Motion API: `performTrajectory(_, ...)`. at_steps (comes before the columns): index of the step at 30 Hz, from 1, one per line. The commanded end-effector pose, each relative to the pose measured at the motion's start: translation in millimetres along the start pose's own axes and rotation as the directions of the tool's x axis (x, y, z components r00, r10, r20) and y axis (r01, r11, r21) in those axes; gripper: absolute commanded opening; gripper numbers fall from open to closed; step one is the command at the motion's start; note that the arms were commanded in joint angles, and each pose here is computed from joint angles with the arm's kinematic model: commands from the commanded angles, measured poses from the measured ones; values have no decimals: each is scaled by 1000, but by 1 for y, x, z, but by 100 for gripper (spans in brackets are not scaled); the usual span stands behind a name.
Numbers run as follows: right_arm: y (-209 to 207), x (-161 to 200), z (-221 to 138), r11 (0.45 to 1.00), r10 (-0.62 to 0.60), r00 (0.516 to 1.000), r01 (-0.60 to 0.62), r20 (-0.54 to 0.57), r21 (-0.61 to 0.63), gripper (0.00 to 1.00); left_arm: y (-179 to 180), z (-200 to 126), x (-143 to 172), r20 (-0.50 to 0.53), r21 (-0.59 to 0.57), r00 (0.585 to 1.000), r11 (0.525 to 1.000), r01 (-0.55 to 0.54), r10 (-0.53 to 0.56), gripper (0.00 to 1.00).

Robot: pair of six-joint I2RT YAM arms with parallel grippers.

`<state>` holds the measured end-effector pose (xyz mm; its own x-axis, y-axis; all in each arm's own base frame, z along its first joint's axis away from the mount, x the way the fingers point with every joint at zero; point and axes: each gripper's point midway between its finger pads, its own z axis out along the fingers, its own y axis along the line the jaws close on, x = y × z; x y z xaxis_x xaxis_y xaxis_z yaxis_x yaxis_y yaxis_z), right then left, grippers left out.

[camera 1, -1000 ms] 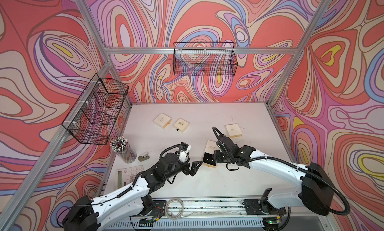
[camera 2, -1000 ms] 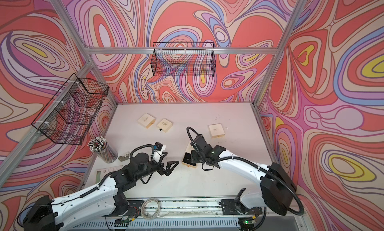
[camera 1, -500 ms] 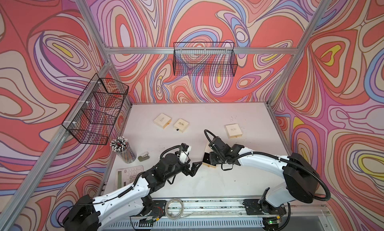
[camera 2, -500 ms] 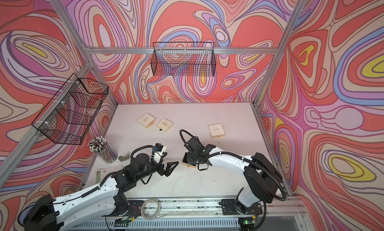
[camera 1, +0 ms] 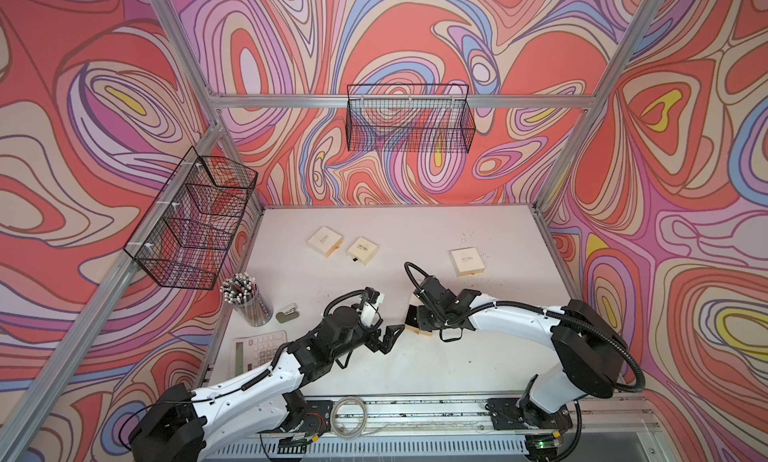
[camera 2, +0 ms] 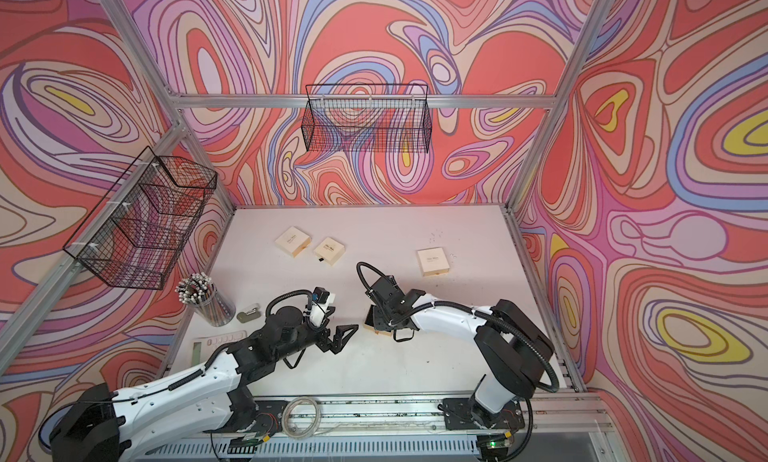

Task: Take out the earrings from the drawer-style jewelry box
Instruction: Pick up the earring from the drawer.

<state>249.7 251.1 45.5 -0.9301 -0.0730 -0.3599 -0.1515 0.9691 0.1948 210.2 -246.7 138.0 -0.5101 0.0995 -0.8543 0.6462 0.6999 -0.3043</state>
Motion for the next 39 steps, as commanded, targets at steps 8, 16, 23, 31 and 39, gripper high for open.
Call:
performTrajectory(8, -6, 8, 9, 999, 14, 1000, -13, -20, 41, 22, -5, -1, -11, 24, 13, 1000, 1000, -3, 2, 100)
performTrajectory(16, -7, 10, 13, 998, 4, 1000, -3, -25, 62, 19, -4, -1, -11, 23, 10, 1000, 1000, 1, -1, 100)
performTrajectory(23, -5, 8, 12, 998, 9, 1000, -8, -13, 57, 13, -4, 0, -11, 21, 8, 1000, 1000, 2, -3, 100)
performTrajectory(31, 0, 3, 3, 999, 24, 1000, -25, 14, 24, 9, -4, 1, -11, 19, 9, 1000, 1000, 2, -3, 100)
performTrajectory(39, 0, -2, -5, 999, 34, 999, -34, 36, 21, 8, -5, 1, -11, 19, 11, 1000, 1000, 3, -3, 100)
